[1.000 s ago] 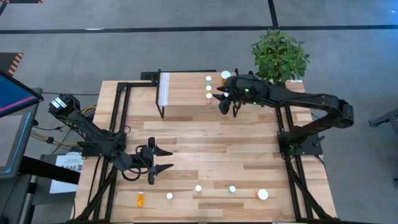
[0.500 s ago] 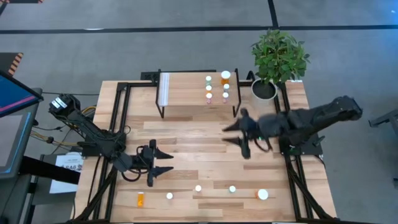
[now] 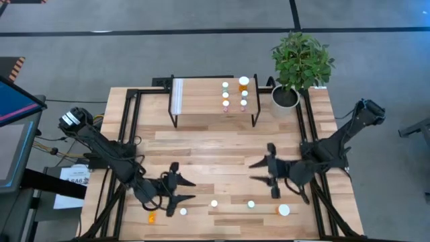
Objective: Pick and place medicine bottles onto shelf by color
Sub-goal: Put the small purple pill bottle on the shelf
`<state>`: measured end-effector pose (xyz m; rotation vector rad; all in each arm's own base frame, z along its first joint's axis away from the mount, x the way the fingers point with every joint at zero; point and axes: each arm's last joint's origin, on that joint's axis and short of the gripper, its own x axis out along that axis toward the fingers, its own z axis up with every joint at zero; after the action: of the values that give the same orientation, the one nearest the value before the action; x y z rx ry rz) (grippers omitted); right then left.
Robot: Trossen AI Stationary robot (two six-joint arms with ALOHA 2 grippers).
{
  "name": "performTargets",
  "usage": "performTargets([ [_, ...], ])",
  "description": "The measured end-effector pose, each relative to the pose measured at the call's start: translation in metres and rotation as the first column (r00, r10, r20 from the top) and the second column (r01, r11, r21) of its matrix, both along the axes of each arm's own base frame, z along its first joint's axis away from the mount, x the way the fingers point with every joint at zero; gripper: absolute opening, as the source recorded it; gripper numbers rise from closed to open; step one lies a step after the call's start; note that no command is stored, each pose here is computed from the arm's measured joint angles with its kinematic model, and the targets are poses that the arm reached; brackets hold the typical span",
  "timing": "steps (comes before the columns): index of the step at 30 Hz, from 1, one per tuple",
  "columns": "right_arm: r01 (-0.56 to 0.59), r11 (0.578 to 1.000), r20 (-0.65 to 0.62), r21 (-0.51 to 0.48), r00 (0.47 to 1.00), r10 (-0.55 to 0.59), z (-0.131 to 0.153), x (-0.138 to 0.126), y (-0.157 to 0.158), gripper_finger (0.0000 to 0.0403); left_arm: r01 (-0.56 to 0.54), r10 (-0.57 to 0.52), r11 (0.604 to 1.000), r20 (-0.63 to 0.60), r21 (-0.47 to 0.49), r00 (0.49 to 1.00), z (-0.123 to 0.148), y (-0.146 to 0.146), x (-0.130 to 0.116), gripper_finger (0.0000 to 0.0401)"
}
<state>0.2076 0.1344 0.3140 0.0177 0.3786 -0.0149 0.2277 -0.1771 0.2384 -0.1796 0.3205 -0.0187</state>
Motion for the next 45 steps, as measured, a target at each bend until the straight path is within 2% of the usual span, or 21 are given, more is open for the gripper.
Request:
performTargets([
  [6,0.028,0.997,0.063,0.072,0.997,-0.033,-0.003,-0.021,-0.019,0.0169,0.047,-0.039,0.997,-0.113,0.066,0.993,-0.006,-0.019,0.02,0.0178],
  [10,0.026,0.994,0.114,0.105,0.993,-0.038,-0.015,-0.028,-0.025,0.0161,0.038,-0.01,0.993,-0.253,0.109,0.967,0.0,-0.024,0.017,0.0192],
  [14,0.018,0.994,0.145,0.103,0.989,-0.033,-0.031,-0.027,-0.025,0.0155,-0.034,0.056,0.997,-0.401,0.062,0.914,0.011,-0.027,0.003,0.021],
  [17,0.016,0.994,0.156,0.109,0.987,-0.033,-0.037,-0.026,-0.023,0.0152,-0.141,0.103,0.989,-0.479,-0.043,0.872,0.01,-0.033,-0.011,0.022],
  [19,0.011,0.996,0.16,0.089,0.987,-0.025,-0.04,-0.023,-0.021,0.0151,-0.175,0.102,0.98,-0.519,-0.094,0.848,0.007,-0.039,-0.02,0.0224],
  [21,0.001,0.996,0.172,0.089,0.985,-0.016,-0.04,-0.022,-0.02,0.015,-0.165,0.081,0.98,-0.532,-0.112,0.843,0.004,-0.048,-0.027,0.0225],
  [25,0.0,0.996,0.178,0.093,0.984,-0.016,-0.039,-0.022,-0.02,0.0151,-0.146,0.101,0.988,-0.485,-0.055,0.869,-0.006,-0.062,-0.034,0.0225],
  [28,-0.001,0.995,0.189,0.102,0.982,-0.018,-0.037,-0.022,-0.021,0.015,-0.125,0.106,0.992,-0.518,-0.001,0.849,-0.022,-0.067,-0.029,0.0225],
  [32,-0.001,0.995,0.185,0.098,0.983,-0.017,-0.038,-0.022,-0.021,0.0148,-0.101,0.09,0.995,-0.569,0.014,0.818,-0.035,-0.066,-0.017,0.0225],
  [45,-0.002,0.995,0.19,0.103,0.982,-0.018,-0.037,-0.022,-0.02,0.0143,-0.01,-0.028,0.998,-0.599,-0.06,0.801,-0.034,-0.055,0.009,0.0225],
])
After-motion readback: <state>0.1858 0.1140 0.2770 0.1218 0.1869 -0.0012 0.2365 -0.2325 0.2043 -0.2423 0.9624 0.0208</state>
